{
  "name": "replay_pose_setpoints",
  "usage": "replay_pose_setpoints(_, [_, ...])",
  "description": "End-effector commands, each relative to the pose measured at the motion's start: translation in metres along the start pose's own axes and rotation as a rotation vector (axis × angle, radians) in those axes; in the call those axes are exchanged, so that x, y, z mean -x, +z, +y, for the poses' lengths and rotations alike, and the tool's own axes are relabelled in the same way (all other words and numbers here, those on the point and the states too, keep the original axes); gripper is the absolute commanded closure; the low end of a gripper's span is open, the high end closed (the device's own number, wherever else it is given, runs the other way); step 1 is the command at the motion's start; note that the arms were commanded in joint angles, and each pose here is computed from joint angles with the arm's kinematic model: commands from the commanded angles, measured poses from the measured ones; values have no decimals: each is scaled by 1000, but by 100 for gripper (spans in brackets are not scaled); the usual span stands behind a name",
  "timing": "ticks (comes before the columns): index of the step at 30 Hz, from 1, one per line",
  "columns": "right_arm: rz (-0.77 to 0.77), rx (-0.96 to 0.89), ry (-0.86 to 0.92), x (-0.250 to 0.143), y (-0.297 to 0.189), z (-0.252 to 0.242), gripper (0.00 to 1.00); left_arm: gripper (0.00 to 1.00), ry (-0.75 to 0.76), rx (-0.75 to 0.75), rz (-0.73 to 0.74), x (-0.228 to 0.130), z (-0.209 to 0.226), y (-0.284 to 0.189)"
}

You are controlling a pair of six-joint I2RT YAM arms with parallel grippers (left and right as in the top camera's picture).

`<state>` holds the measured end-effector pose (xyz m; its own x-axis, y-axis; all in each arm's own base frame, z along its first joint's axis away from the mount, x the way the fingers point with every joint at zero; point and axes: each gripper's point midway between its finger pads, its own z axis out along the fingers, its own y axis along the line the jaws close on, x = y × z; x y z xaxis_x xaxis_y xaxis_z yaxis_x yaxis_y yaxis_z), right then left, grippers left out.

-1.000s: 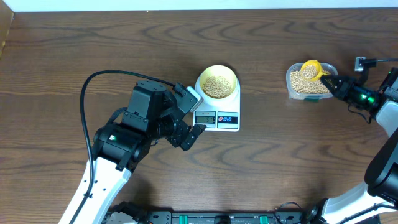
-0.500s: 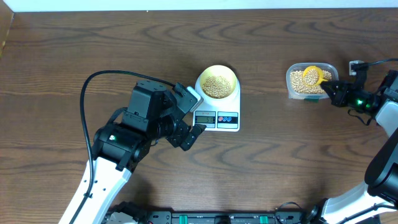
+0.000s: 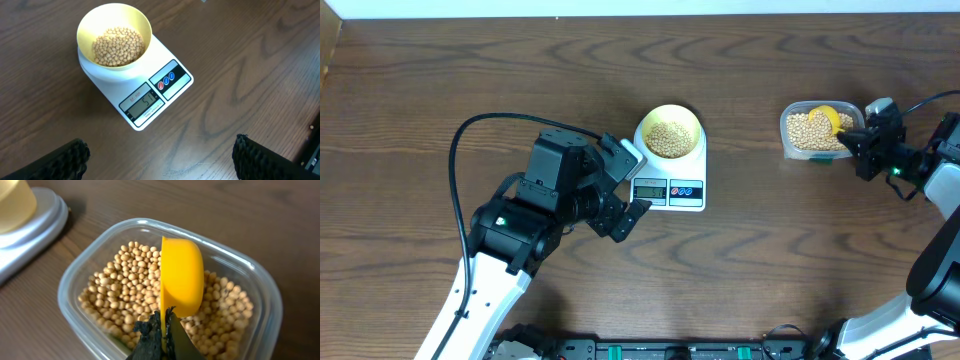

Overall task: Scoop item into bowl and weigh 50g on scale
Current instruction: 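Lower the scoop into the soybeans and scoop a small amount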

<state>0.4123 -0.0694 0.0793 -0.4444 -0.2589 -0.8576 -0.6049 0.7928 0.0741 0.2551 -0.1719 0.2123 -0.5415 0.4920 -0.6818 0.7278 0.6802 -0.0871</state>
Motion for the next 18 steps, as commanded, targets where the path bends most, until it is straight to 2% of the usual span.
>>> replay_pose_setpoints(1, [-16, -3, -136, 2, 1, -2, 99, 6, 11, -9, 0, 0, 0, 1])
replay_pose_setpoints(18, [-91, -86, -310, 47, -18, -11, 99, 6, 11, -9, 0, 0, 0, 1])
